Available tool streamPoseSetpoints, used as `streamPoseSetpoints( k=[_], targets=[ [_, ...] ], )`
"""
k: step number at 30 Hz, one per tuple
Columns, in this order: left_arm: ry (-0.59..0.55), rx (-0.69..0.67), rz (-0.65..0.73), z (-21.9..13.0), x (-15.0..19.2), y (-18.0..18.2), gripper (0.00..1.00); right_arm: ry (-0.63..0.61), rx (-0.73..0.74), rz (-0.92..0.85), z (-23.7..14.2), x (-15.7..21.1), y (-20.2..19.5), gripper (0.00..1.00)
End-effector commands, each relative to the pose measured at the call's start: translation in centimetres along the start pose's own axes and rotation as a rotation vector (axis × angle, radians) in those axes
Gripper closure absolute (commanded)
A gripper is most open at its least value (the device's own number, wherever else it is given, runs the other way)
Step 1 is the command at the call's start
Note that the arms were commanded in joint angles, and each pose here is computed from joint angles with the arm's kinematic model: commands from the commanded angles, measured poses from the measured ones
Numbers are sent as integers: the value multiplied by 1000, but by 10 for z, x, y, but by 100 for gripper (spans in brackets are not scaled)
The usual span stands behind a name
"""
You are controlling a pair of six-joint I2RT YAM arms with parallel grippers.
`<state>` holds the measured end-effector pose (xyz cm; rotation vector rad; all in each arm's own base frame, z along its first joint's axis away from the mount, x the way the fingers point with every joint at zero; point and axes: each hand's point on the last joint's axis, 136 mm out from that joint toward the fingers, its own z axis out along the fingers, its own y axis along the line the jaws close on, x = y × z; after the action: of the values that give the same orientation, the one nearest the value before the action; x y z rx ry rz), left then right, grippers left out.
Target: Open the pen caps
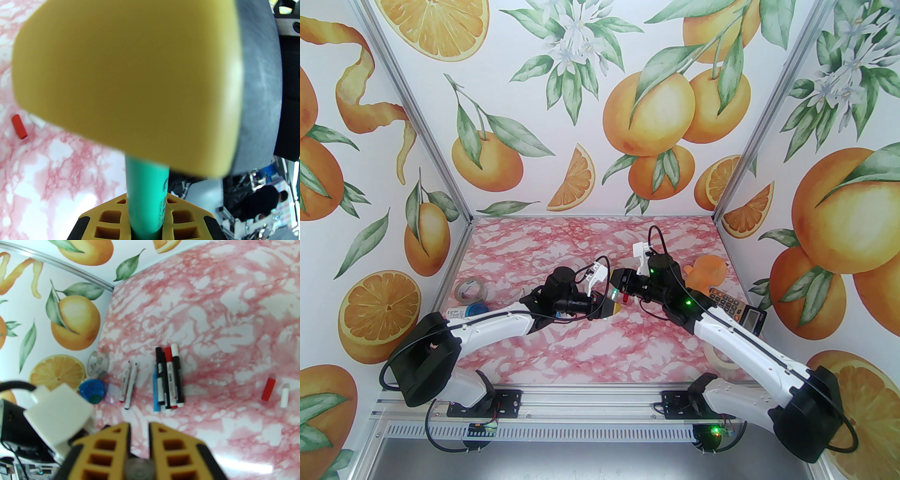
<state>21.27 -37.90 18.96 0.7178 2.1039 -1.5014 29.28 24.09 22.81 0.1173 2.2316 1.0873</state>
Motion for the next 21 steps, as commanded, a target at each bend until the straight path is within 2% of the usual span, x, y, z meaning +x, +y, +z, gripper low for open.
streamPoseSetpoints(
  k=[1, 4, 9, 15, 21],
  targets=[
    [-14, -111, 64, -6, -7, 4, 94, -80, 67, 31, -9, -10, -12, 87],
    [3, -140, 86, -5, -2, 6, 95, -117, 89, 44, -12, -15, -17, 87],
    [37, -81, 77, 4, 10, -1, 96, -161, 69, 30, -15, -23, -12, 87],
    [63, 4, 71, 4, 17, -13, 95, -171, -113, -51, -17, -29, 13, 86],
    [83, 37, 78, 1, 21, -21, 95, -181, -156, -75, -23, -37, 14, 85]
  ],
)
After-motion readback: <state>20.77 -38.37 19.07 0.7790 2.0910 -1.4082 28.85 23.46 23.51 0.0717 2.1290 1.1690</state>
